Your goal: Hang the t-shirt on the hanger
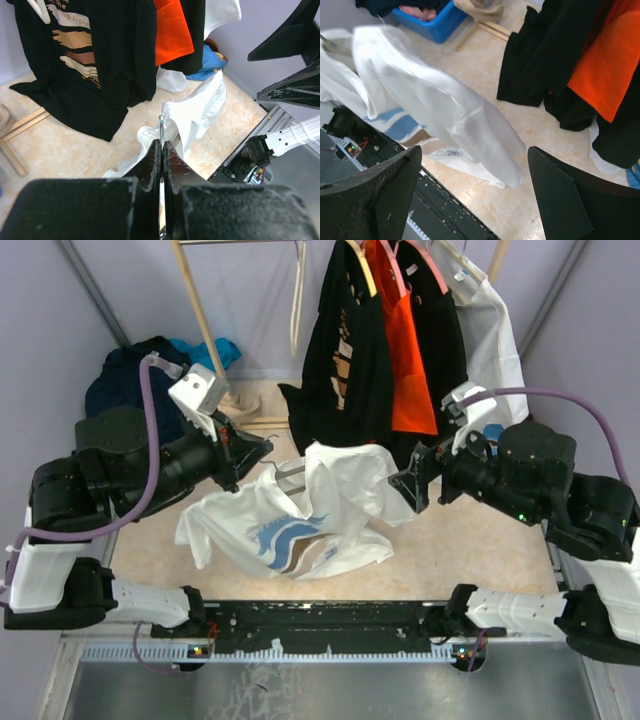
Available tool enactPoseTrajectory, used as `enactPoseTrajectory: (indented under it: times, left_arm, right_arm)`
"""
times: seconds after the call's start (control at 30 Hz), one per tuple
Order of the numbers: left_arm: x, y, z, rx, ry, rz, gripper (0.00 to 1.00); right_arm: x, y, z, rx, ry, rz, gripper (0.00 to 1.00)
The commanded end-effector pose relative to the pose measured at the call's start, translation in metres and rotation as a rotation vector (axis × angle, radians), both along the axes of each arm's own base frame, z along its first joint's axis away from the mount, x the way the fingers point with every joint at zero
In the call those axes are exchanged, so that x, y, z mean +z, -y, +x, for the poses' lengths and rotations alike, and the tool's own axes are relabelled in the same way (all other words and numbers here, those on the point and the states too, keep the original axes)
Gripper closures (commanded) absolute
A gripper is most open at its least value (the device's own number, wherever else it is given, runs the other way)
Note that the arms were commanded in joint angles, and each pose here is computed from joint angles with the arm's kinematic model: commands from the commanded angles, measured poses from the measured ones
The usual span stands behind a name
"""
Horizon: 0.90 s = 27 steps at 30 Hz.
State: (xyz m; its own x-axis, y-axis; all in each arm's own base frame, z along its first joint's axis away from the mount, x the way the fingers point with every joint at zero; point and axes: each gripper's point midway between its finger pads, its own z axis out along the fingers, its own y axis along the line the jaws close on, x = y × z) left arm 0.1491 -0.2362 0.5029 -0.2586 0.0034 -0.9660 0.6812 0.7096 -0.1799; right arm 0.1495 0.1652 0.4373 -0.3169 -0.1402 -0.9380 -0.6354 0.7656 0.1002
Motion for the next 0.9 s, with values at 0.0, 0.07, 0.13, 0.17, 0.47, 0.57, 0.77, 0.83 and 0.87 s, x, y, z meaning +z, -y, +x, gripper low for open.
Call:
enactPoseTrajectory:
  times: [0.0, 0.07, 0.13, 0.17, 0.47, 0.57, 0.77, 0.83, 0.87]
  left_arm:
    - [0.026, -0.017, -0.006, 0.005, 0.025, -0.099, 1.0]
    - [0.028, -0.021, -0.007, 0.003, 0.026, -0.11, 1.0]
    - [0.029, -0.023, -0.008, 0.005, 0.029, -0.118, 1.0]
    - [0.03, -0.024, -0.008, 0.004, 0.03, -0.123, 1.0]
    - [0.033, -0.028, -0.01, 0.002, 0.036, -0.144, 1.0]
    - [0.035, -0.029, -0.011, -0.001, 0.039, -0.151, 1.0]
    - [0.036, -0.03, -0.011, 0.002, 0.041, -0.153, 1.0]
    - [0.036, -0.03, -0.011, 0.004, 0.042, -0.154, 1.0]
    - [0.036, -0.031, -0.01, 0.006, 0.042, -0.154, 1.0]
  right_arm:
    - [-0.021, -0.011, 0.005, -0.011, -0.027, 0.001, 0.14]
    - [-0.028, -0.013, 0.002, 0.007, -0.036, 0.012, 0.14]
    - [-0.034, -0.015, 0.002, 0.007, -0.038, 0.022, 0.14]
    - [-0.036, -0.016, 0.004, -0.001, -0.036, 0.023, 0.14]
    - [-0.046, -0.025, 0.023, -0.063, -0.009, 0.034, 0.64]
    - [-0.041, -0.018, 0.028, -0.107, 0.014, 0.031, 0.89]
    - [-0.03, 0.0, 0.03, -0.164, 0.047, 0.028, 1.0]
    - [-0.028, 0.011, 0.032, -0.211, 0.055, 0.018, 1.0]
    - [-0.026, 0.017, 0.033, -0.239, 0.058, 0.013, 1.0]
